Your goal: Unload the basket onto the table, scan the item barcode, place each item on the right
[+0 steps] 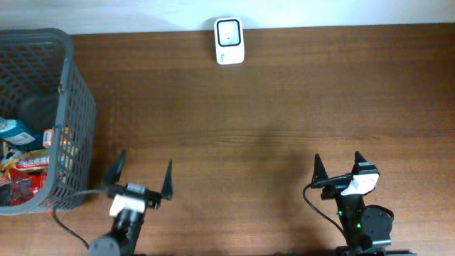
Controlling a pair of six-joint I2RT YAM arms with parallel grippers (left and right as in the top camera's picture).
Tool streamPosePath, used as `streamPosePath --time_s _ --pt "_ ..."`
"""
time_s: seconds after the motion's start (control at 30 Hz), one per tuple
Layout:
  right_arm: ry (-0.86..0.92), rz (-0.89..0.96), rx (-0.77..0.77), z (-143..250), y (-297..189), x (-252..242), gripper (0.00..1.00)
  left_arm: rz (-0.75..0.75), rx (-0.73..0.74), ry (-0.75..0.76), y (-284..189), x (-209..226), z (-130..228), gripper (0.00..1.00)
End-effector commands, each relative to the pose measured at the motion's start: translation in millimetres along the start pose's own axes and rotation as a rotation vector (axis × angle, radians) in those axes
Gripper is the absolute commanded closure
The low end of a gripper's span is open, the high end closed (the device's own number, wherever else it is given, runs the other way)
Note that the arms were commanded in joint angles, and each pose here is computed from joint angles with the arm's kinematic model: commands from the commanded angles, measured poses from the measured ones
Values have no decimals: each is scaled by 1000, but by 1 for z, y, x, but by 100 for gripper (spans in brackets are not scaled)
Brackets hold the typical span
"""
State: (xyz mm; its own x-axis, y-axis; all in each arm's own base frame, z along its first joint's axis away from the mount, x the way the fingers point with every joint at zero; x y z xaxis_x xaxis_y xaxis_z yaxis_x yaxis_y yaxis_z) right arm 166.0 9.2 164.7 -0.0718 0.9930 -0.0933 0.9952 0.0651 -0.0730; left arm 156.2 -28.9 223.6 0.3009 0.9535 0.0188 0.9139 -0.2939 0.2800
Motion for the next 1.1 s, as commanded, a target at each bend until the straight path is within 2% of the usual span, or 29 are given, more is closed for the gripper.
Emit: streamPosePath --time_s 0.0,0.03,0.13,0.23,0.3,0.37,0.43,0.5,0.63,0.73,0.93,1.03,1.07 --pt "3 7 5 3 0 0 2 192 -206 90 -6 -20 -35 1" --pt "3 7 5 3 0 0 2 197 -317 133 -11 -22 -54 1" --pt "3 6 5 3 0 0 2 194 -387 158 -14 -25 -86 1" --pt "3 7 5 3 0 0 2 186 -222 96 5 -21 -119 1" --pt "3 7 5 3 0 0 2 189 -50 39 27 -17 -134 1" --pt "3 6 5 3 0 0 2 356 102 -23 55 -24 -140 1" --pt "3 7 5 3 0 0 2 562 141 -52 71 -34 -136 1" --pt "3 7 5 3 0 0 2 674 132 -53 83 -37 -131 1" --pt "3 7 5 3 0 0 2 695 284 -265 115 -29 -123 1" --pt "3 7 5 3 0 0 2 676 451 -341 142 -21 -118 1" --pt "3 7 5 3 0 0 2 659 485 -369 155 -17 -110 1" --pt "3 7 5 3 0 0 2 398 529 -363 165 1 -124 1" --pt "3 6 5 3 0 0 2 268 569 -348 165 10 -131 1"
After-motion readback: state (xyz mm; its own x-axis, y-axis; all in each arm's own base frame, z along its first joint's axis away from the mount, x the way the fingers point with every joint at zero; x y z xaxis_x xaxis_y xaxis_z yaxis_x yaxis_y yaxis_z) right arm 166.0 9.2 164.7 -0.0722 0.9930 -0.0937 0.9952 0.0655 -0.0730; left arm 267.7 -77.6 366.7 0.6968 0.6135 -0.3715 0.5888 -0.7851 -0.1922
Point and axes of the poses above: each gripper's point midway between its finger pads, its own y axis out along the fingers, its own x axis along the line the jaws close on, z = x × y, the point moved 8 cm from there along -y, back along the fingers, and after that the axes turned 10 degrees about -y, right-handed, at the moved point
